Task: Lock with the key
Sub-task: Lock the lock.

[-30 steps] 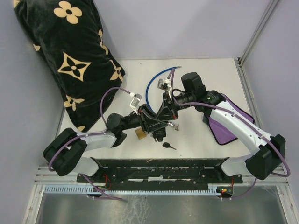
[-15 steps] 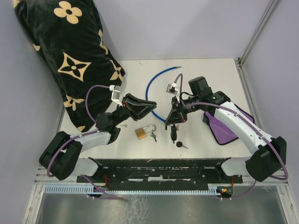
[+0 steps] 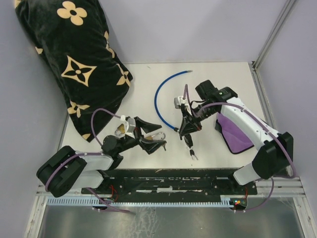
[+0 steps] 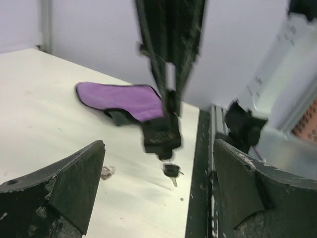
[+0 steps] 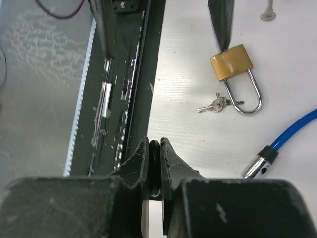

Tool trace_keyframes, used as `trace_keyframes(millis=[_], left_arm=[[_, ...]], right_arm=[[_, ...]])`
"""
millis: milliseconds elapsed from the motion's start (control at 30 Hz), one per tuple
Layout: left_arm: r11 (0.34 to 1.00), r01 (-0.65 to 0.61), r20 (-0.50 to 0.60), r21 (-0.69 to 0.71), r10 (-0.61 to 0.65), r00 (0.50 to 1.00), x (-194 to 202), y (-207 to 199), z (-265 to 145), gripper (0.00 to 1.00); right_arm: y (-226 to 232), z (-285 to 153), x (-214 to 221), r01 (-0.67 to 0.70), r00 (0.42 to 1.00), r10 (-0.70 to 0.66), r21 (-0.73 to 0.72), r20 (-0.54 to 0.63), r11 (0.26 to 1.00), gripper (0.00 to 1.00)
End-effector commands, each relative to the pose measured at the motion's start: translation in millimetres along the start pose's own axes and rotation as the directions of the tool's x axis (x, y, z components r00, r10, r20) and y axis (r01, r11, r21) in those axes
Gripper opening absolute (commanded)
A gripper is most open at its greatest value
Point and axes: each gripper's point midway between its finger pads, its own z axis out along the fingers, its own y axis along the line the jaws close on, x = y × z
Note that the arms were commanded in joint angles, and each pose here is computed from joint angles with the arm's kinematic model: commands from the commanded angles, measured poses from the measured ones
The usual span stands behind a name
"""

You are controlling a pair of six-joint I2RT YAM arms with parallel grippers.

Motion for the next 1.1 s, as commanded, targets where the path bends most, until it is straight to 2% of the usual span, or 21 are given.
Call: trace_keyframes(millis=[0,100,167,333,500,633,833,1000,1067], left_arm=[[0.935,-0.332,-0.074,0.123,0.343,0.936,36,-16,6,0.96],[0.898,-0.401,-0.116,0.180,0.424,0.898,59,-19,11,0.96],[0.886,-0.426,-0.092,0.186,0.447,0.890,60,-17,19,0.96],[0.869,-0.477,-0.029,0.129,0.484,0.875,61,0,34,0.96],[0.862,-0.491,-0.029,0.123,0.498,0.867,70,12,52,0.95],[0.856,-0.467,0.001,0.223,0.479,0.878,71,-4,60,0.93],[0.868,-0.349,-0.022,0.354,0.380,0.925,84,-25,63,0.70],[0.863,-0.297,-0.029,0.408,0.337,0.941,86,-37,66,0.64],[0.861,-0.290,-0.024,0.418,0.329,0.944,84,-40,68,0.58]], right_arm=[[34,-12,-10,0.339,0.938,-0.346,-0.217,0.009,0.915,0.02],[51,-16,-1,0.480,0.870,-0.490,-0.313,0.050,0.819,0.02],[54,-14,0,0.559,0.820,-0.567,-0.313,0.076,0.768,0.03],[52,-3,-1,0.631,0.758,-0.649,-0.319,0.060,0.707,0.03],[61,9,2,0.628,0.756,-0.650,-0.364,0.076,0.688,0.03],[61,14,3,0.630,0.755,-0.651,-0.373,0.084,0.682,0.03],[58,18,3,0.625,0.761,-0.642,-0.376,0.094,0.684,0.03],[57,19,7,0.616,0.766,-0.637,-0.388,0.089,0.686,0.03],[56,18,9,0.613,0.766,-0.638,-0.391,0.080,0.687,0.03]])
